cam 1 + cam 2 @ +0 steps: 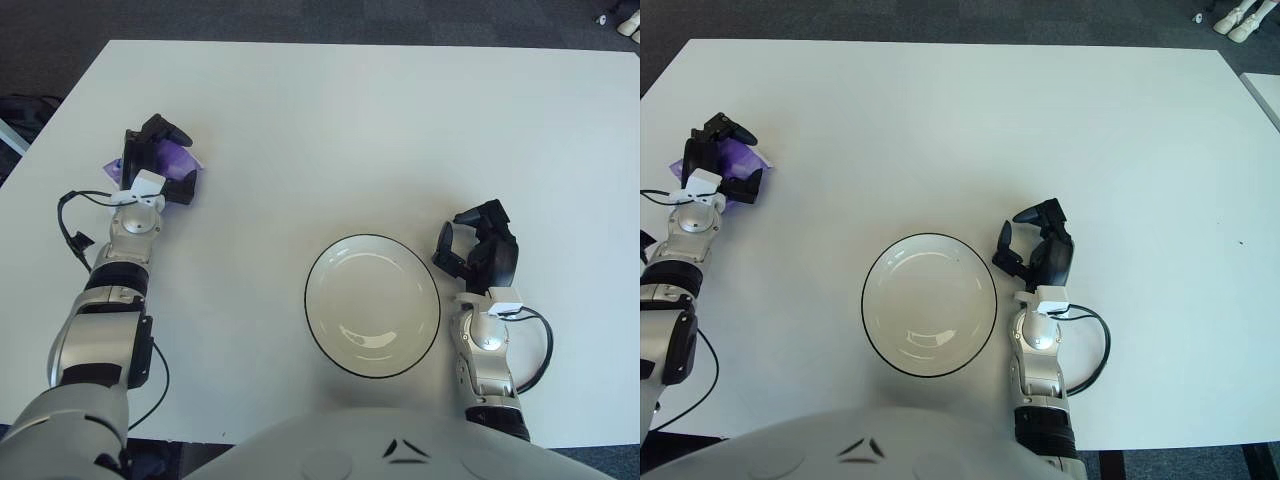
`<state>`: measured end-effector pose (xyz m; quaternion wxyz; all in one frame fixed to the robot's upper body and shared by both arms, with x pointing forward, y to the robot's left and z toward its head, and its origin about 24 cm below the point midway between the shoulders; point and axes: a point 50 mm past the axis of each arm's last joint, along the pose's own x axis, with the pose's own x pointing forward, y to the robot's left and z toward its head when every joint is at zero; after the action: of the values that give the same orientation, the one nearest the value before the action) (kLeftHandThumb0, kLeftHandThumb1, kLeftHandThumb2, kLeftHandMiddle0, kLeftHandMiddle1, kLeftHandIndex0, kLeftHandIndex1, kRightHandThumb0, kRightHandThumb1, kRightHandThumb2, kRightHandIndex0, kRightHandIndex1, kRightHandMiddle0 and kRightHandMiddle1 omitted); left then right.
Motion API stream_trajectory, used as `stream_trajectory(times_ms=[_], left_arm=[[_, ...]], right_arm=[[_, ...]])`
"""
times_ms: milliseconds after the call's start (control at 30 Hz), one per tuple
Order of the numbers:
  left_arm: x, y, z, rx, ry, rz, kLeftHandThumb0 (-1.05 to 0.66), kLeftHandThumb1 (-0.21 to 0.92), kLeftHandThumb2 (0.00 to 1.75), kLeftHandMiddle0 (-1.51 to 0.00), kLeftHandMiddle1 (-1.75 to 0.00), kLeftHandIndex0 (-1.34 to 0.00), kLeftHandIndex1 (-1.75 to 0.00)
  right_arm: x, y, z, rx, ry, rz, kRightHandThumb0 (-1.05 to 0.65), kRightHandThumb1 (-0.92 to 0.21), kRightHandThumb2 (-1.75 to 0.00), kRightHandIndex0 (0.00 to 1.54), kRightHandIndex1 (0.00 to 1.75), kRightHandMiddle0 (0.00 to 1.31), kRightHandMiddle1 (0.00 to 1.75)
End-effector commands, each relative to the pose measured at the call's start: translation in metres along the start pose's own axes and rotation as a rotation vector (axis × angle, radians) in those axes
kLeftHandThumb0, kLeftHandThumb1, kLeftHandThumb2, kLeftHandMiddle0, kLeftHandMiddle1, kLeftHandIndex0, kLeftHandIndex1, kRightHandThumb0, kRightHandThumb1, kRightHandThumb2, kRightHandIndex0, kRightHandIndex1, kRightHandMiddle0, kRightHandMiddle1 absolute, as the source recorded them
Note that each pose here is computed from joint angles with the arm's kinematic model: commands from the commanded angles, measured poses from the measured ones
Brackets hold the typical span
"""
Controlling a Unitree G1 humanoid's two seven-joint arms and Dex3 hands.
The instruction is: Put the tissue paper into the plate.
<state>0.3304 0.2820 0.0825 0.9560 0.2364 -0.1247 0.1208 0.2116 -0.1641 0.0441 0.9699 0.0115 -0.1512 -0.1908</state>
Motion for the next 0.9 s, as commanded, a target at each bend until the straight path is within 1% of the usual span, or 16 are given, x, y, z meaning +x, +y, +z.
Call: stream_trajectory(times_ms=[0, 33, 133, 200, 500, 667, 867], left_arm=[[-0.043, -0.056, -0.033, -0.155, 0.173, -0.181, 0.0, -0.06, 1.7, -0.94, -1.6, -0.67, -1.75], [-0.043, -0.057, -0.032, -0.164, 0.163, -0.181, 0.0, -0.06, 1.7, -0.94, -1.6, -0.67, -1.75], [-0.039, -0.066, -0.018, -0.215, 0.068, -0.17, 0.0, -0.07, 1.71, -0.93, -1.62, -0.68, -1.75], [-0.038, -0.068, -0.011, -0.234, 0.026, -0.164, 0.0, -0.07, 1.72, -0.93, -1.63, -0.68, -1.75], [-0.036, -0.068, 0.0, -0.275, -0.066, -0.177, 0.0, -0.09, 1.74, -0.92, -1.66, -0.71, -1.75], [-0.033, -0.072, 0.011, -0.3, -0.134, -0.224, 0.0, -0.1, 1.75, -0.94, -1.64, -0.71, -1.75], [-0.032, -0.073, 0.016, -0.321, -0.174, -0.258, 0.0, -0.1, 1.75, -0.94, -1.63, -0.71, -1.75]], right_arm=[[-0.023, -0.012, -0.03, -0.06, 0.157, -0.001, -0.48, -0.31, -1.33, 1.11, 1.75, 0.62, 1.75], [-0.023, -0.012, -0.03, -0.059, 0.157, 0.0, -0.48, -0.31, -1.33, 1.11, 1.75, 0.62, 1.75], [-0.023, -0.011, -0.03, -0.055, 0.156, 0.006, -0.48, -0.31, -1.33, 1.11, 1.75, 0.62, 1.75], [-0.023, -0.01, -0.03, -0.054, 0.156, 0.008, -0.48, -0.31, -1.33, 1.1, 1.75, 0.62, 1.75], [-0.023, -0.009, -0.031, -0.055, 0.169, 0.011, -0.48, -0.32, -1.33, 1.08, 1.75, 0.61, 1.75], [-0.023, -0.008, -0.031, -0.048, 0.169, 0.01, -0.48, -0.32, -1.32, 1.08, 1.75, 0.61, 1.75], [-0.022, -0.007, -0.031, -0.037, 0.159, 0.011, -0.48, -0.33, -1.32, 1.09, 1.75, 0.61, 1.75]])
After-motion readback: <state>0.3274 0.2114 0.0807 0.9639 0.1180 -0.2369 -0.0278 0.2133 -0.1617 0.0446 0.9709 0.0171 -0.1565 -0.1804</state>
